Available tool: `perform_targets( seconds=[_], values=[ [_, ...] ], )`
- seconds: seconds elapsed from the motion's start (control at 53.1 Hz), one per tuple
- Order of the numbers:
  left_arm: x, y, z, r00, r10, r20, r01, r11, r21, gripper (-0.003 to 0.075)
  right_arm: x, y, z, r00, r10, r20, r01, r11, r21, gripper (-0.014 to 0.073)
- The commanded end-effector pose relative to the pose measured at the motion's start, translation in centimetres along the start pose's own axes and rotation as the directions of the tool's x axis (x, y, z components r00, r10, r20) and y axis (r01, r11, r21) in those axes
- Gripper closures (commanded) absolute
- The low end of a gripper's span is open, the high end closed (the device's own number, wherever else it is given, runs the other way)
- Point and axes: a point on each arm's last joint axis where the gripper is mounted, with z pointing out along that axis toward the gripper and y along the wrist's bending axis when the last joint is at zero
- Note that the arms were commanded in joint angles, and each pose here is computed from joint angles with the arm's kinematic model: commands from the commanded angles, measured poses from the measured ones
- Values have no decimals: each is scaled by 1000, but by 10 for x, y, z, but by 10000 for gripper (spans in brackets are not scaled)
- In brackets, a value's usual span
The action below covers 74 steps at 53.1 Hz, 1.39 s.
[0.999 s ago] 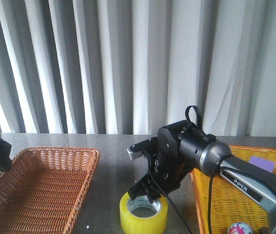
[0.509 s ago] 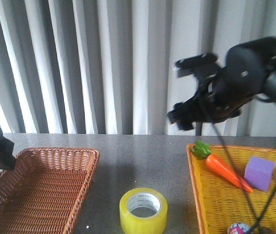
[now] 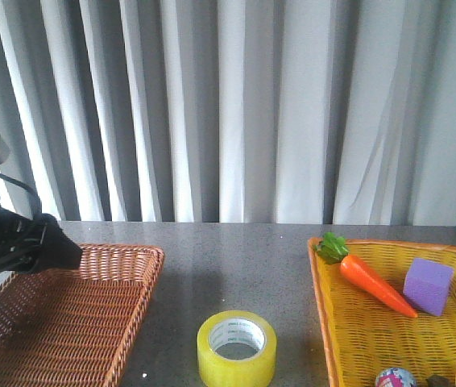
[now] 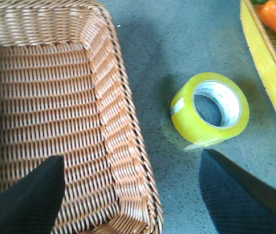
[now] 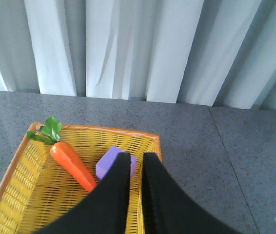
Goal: Transfer tape with both arms
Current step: 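Reach the left gripper to the tape roll and grasp its rim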
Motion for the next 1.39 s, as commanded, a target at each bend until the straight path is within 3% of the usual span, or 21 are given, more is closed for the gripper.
perform_targets(
  seconds=[0.0, 0.188, 0.32, 0.452, 0.622, 0.905, 1.15, 1.376],
  values=[
    [-15, -26, -15, 984, 77, 160, -86, 995, 48, 165, -2, -2, -10, 996, 32, 88, -32, 999, 2, 604],
    [-37, -66, -7, 949, 149, 279, -185, 977, 109, 165, 13, 0, 1, 999, 35, 5, -35, 999, 3, 604],
    [-55, -97, 14, 940, 215, 266, -262, 952, 156, 165, 15, 0, 2, 999, 34, -11, -34, 999, 5, 604],
    [-65, -117, 55, 943, 297, 152, -315, 942, 114, 165, 15, 0, 2, 999, 34, -11, -34, 999, 5, 603],
    [-62, -117, 115, 961, 273, -51, -274, 962, -11, 165, 15, 0, 2, 999, 34, -11, -34, 999, 5, 603],
    [-34, -109, 196, 955, 144, -259, -149, 989, 2, 165, 15, 0, 2, 999, 34, -14, -34, 999, 5, 603],
    [-18, -106, 231, 944, 47, -327, -53, 999, -9, 178, 15, 0, 2, 999, 34, -14, -34, 999, 5, 603],
    [-17, -105, 241, 951, 8, -309, -15, 1000, -20, 325, 15, 0, 2, 999, 34, -14, -34, 999, 5, 603]
  ],
)
